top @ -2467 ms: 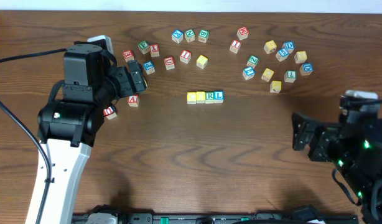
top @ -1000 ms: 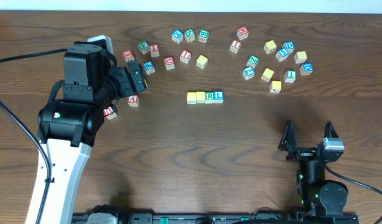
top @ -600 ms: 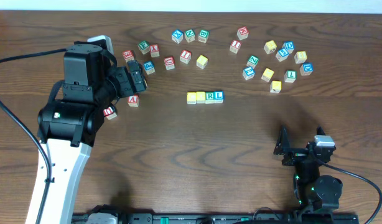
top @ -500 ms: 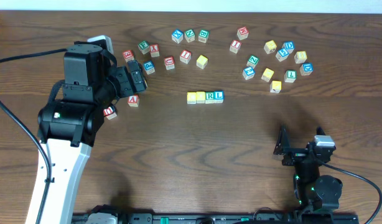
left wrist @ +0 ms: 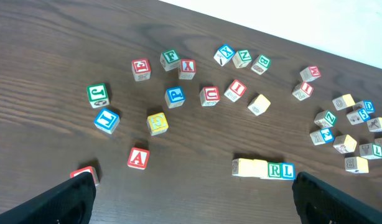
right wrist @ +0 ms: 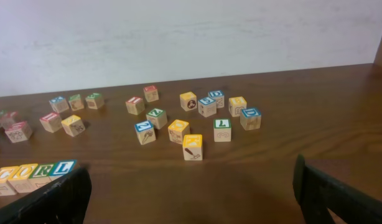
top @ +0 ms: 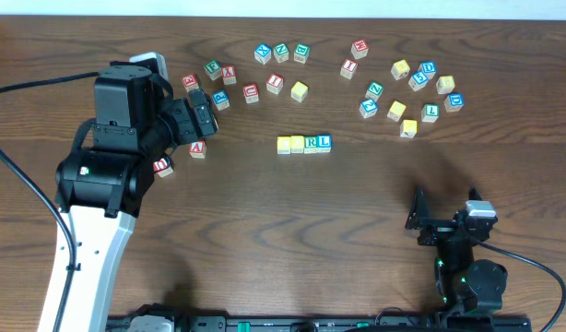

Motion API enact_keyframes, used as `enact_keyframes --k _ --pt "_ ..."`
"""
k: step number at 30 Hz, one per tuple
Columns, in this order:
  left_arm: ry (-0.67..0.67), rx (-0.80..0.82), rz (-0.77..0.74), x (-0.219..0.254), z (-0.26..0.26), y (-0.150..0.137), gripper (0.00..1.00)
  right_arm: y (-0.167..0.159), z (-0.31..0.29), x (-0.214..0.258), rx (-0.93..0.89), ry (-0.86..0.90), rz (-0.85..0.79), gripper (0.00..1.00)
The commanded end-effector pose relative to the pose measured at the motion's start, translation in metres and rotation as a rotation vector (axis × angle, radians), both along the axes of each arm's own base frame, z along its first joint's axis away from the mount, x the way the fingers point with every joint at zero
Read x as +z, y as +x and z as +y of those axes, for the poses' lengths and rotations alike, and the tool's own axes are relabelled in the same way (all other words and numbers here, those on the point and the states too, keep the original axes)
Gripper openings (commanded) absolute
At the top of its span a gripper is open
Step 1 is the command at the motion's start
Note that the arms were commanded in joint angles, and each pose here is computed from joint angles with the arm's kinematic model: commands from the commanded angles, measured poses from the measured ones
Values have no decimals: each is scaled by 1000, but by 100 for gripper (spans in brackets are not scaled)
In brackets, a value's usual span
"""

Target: Spell out CORL

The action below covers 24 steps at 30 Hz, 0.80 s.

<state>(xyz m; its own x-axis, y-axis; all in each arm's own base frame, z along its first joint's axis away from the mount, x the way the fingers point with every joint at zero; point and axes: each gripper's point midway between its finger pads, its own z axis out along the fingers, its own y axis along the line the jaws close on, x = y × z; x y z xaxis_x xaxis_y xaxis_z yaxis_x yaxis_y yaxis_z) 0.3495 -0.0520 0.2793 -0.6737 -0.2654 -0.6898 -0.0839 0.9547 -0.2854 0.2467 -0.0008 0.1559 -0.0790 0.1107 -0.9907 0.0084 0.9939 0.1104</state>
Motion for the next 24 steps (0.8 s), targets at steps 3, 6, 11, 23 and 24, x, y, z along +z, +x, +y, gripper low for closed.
enact_keyframes --k 3,6,11,23,24 --pt "13 6 7 -3 2 1 100 0 0 -1 5 2 2 99" --pt "14 8 9 -3 3 -1 100 0 0 -1 4 2 2 99" --pt "16 22 21 -1 10 -20 100 0 0 -1 5 2 2 99" --pt "121 74 -133 -5 52 -44 100 0 0 -1 4 2 2 99" --pt "136 64 -170 -7 53 -44 100 0 0 -1 5 2 2 99"
